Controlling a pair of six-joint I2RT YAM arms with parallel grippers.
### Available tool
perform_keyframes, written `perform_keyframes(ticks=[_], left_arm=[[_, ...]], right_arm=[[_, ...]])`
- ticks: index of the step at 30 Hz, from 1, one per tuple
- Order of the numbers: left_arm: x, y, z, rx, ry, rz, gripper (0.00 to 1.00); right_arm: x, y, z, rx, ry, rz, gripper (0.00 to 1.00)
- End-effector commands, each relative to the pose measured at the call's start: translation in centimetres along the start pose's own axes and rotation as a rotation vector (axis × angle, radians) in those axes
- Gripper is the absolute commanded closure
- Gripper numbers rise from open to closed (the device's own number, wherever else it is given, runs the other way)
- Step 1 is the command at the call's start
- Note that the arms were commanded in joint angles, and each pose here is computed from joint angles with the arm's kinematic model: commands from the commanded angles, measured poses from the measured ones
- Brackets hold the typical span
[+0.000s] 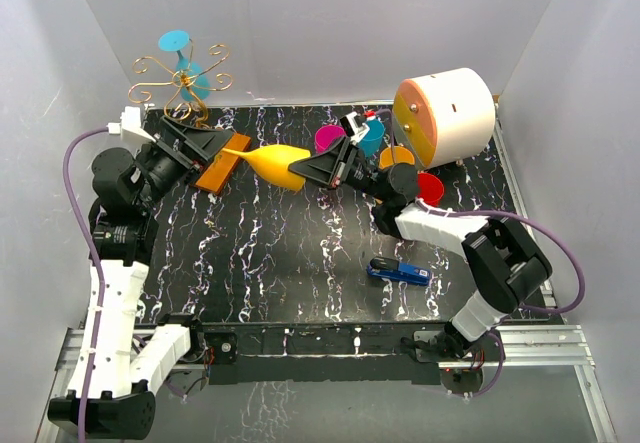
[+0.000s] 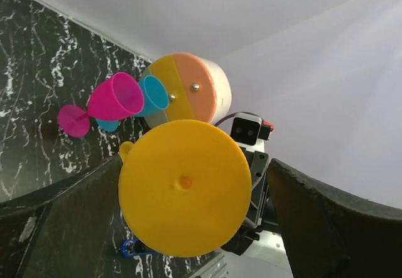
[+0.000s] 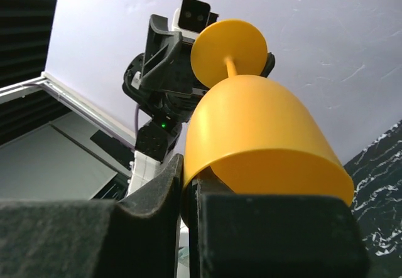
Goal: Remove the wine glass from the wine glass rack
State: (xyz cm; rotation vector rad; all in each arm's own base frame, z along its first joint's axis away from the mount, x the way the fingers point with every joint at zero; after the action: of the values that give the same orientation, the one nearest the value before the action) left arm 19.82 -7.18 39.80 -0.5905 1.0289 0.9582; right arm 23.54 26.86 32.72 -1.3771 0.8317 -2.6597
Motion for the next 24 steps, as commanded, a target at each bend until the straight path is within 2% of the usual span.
perform_keyframes(ticks=[1,7,13,19,24], left_arm=[[-1.1,1.6,0.1,-0.003,-0.132,0.026,0.01],[0.0,3.5,0.9,-0.055,-0.353,0.258,0.01],[1.7,6.1,1.5,-0.161,-0.513,0.491,0.01],[3.1,6.6,1.0,-0.186,-0.526,0.529,0.01],[3.5,6.3,0.7,-0.180,-0.505,0.499,0.01]], right_arm=[[-0.4,0.8,0.0,0.017,0.058,-0.071,1.00],[-3.1,3.5,-1.6,0.103,0.072,-0.343,1.00],[-5.2,7.1,-2.8,0.298,0.102,-0.661,1.00],[-5.4,10.2,-2.2,0.571,0.250,-0.989,1.00],[-3.9,11.5,-0.2,0.657,0.402,-1.246,1.00]])
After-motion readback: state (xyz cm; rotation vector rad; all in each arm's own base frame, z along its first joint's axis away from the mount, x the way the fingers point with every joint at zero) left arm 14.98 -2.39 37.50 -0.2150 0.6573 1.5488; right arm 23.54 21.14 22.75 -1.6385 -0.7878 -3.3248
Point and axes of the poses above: each gripper's point midway between its finger pads, its own y axis back along the fingers, its own x axis along the line the jaws close on, z = x × y, the point moved 10 cm from there along y, back along the fingers, and after that the axes turned 6 degrees about y, right-handed, at the moved point
